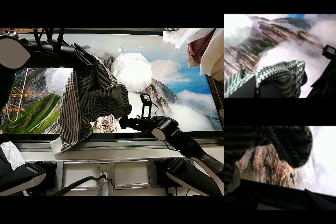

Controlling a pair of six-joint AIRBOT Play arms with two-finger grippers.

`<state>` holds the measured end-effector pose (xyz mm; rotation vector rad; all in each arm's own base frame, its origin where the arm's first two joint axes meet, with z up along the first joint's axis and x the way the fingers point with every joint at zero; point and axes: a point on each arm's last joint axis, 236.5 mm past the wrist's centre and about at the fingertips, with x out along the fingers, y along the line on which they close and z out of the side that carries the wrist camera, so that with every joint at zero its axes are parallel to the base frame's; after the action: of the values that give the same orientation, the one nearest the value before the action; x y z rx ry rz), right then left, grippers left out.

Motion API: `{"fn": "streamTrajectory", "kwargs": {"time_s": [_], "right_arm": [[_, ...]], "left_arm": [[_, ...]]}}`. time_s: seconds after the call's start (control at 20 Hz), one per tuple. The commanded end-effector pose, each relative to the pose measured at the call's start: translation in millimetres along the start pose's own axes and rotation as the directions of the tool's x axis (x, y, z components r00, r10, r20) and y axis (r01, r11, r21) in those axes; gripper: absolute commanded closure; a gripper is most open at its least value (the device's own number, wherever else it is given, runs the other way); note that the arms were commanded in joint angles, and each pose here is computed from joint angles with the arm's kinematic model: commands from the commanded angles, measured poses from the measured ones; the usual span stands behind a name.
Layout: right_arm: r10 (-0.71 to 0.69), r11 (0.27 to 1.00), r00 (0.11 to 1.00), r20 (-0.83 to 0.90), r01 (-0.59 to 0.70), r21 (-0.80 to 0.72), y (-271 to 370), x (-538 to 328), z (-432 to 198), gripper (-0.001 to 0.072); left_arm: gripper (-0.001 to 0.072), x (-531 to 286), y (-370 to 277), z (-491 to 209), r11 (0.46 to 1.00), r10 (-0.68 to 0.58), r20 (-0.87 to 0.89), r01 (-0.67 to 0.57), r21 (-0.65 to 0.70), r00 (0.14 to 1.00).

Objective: Fold the clothes and pants, and hang the long-sleeved shirts on hangers.

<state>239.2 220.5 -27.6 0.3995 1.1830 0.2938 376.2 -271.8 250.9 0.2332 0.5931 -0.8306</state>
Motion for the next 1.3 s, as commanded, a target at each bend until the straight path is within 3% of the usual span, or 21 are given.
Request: {"fn": "streamTrajectory", "kwargs": {"time_s": [0.0, 0.25, 0.35, 0.45, 0.5, 0.55, 0.75, 0.9, 1.05, 1.25], "right_arm": [[-0.015, 0.999, 0.999, 0.030, 0.015, 0.032, -4, 32, 17, 0.0089], [-0.040, 0.999, 0.999, 0.028, 0.040, -0.020, 6, 73, 41, 0.0099], [-0.043, 0.998, 0.999, 0.018, 0.044, -0.037, 12, 85, 47, 0.0254], [-0.024, 0.999, 0.999, 0.040, 0.026, -0.038, 23, 87, 61, 0.0452], [-0.013, 0.999, 0.998, 0.056, 0.015, -0.042, 28, 84, 67, 0.0591], [-0.005, 0.999, 0.998, 0.065, 0.008, -0.049, 33, 80, 72, 0.0661], [0.015, 0.972, 0.998, 0.053, -0.002, -0.234, 52, 31, 75, 0.0664], [0.188, 0.924, 0.949, 0.252, -0.084, -0.372, 105, -69, 118, 0.0665], [0.361, 0.892, 0.764, 0.536, -0.115, -0.436, 144, -220, 179, 0.0665], [0.443, 0.855, 0.444, 0.779, 0.050, -0.516, 154, -421, 212, 0.0664]], "left_arm": [[0.0683, -1, 1, 2, 1.000, 0.004, 0.007, -0.004, -0.003, 1.000], [0.0684, -1, 2, 5, 1.000, 0.010, 0.022, -0.010, -0.003, 1.000], [0.0683, -1, 3, 7, 1.000, 0.013, 0.028, -0.013, -0.003, 1.000], [0.0683, -2, 7, 6, 1.000, 0.021, 0.029, -0.020, -0.009, 0.999], [0.0684, -3, 11, 6, 1.000, 0.028, 0.029, -0.028, -0.014, 0.999], [0.0683, -4, 16, 6, 0.999, 0.038, 0.032, -0.037, -0.021, 0.999], [0.0683, -12, 42, 9, 0.992, 0.091, 0.056, -0.085, -0.091, 0.994], [0.0683, -31, 46, 39, 0.985, 0.135, 0.183, -0.112, -0.130, 0.974], [0.0683, -93, 29, 110, 0.977, 0.143, 0.484, -0.046, -0.207, 0.863], [0.0683, -204, -14, 168, 0.977, 0.105, 0.762, 0.077, -0.199, 0.639]]}}
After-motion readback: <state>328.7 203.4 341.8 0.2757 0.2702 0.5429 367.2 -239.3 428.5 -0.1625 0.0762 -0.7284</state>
